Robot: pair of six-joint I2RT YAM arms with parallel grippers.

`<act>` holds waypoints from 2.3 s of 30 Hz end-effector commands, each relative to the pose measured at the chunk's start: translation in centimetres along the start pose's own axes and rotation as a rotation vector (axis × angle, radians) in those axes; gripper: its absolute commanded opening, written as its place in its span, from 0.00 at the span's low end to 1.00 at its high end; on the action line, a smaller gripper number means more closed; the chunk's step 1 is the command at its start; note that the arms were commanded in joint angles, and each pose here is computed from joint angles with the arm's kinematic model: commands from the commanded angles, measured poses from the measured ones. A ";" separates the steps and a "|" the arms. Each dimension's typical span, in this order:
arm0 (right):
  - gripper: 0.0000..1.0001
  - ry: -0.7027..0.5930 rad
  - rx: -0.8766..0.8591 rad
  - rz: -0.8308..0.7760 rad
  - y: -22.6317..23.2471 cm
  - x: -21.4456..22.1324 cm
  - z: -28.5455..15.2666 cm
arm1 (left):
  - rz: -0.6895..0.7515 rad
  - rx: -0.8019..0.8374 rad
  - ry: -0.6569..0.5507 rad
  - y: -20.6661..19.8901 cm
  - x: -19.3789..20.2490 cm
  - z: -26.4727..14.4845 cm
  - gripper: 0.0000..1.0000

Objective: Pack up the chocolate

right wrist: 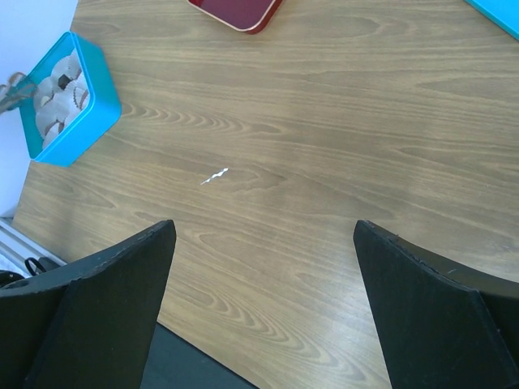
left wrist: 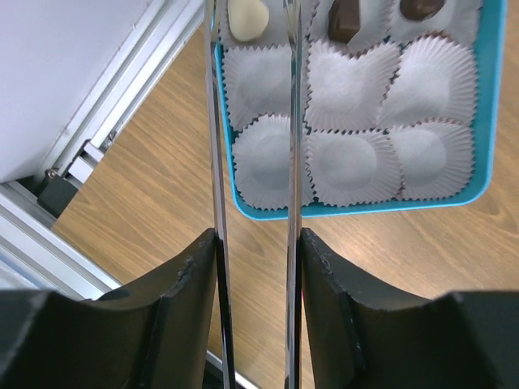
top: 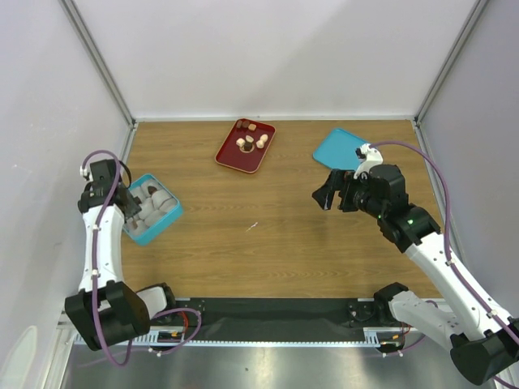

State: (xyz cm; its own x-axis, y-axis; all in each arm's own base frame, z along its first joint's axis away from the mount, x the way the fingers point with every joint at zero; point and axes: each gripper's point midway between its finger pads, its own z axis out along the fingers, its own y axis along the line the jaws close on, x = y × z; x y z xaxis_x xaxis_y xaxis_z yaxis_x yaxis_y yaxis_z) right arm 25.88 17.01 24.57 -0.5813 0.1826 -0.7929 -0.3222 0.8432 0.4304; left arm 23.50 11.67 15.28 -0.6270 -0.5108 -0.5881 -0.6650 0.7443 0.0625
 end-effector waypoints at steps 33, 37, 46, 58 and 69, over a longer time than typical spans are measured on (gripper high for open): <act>1.00 -0.045 0.235 0.046 -3.3 -3.1 0.7 | 0.672 0.714 -0.154 -34.6 -1.6 -6.3 0.46; 1.00 -0.044 0.244 0.035 -3.6 -3.3 0.7 | 0.676 0.702 -0.165 -36.9 -1.4 -5.1 0.47; 1.00 -0.047 0.252 0.016 -3.7 -3.7 0.9 | 0.721 0.756 -0.130 -39.0 1.3 -3.0 0.47; 1.00 -0.041 0.274 0.003 -4.5 -3.5 1.1 | 0.740 0.705 -0.074 -40.0 3.8 -0.7 0.45; 1.00 -0.041 0.275 0.010 -4.7 -3.5 1.4 | 0.715 0.671 -0.134 -39.4 2.1 -1.7 0.46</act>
State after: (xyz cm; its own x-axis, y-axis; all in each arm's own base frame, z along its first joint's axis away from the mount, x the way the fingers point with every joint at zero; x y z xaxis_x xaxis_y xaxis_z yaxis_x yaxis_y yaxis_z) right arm 29.90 13.19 23.65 -0.5878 0.2024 -0.7833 -0.0880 0.9464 0.3106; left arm 46.52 -19.35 9.15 -0.7745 0.2025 -0.5992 0.2648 0.9642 -0.0164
